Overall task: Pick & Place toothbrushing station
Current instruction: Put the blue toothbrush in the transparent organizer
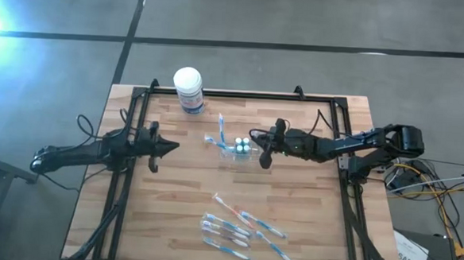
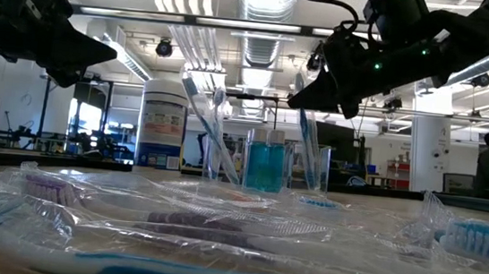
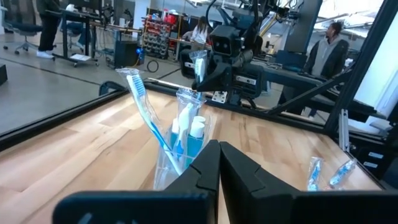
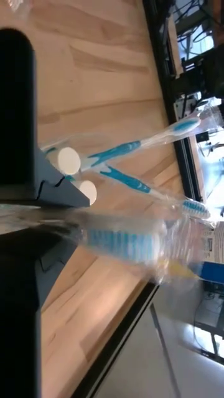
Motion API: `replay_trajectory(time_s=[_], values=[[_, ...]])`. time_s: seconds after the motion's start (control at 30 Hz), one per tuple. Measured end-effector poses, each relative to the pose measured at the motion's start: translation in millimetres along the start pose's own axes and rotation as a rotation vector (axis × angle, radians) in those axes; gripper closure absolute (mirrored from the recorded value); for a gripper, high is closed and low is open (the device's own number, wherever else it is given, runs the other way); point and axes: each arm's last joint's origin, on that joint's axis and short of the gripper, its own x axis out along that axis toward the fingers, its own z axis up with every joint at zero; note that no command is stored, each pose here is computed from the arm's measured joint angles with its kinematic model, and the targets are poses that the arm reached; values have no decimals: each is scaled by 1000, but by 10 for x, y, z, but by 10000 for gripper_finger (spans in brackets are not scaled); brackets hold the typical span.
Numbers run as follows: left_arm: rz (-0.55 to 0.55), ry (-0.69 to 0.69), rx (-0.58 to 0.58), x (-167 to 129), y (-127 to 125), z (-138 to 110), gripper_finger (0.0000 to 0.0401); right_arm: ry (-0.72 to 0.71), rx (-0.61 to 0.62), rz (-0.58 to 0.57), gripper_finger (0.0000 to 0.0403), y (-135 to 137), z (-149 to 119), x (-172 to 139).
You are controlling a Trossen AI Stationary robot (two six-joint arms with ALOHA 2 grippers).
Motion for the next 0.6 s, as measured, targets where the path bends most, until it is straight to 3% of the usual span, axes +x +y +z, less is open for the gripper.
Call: replay_trajectory(time_s=[0.33,0.6], values=[[0,0,-44,0,0,0,389,-17,23,-5,271,-2,25,-11],[0,0,-55,0,0,1,391,-125,-17,-34,230,-22,271,-222]])
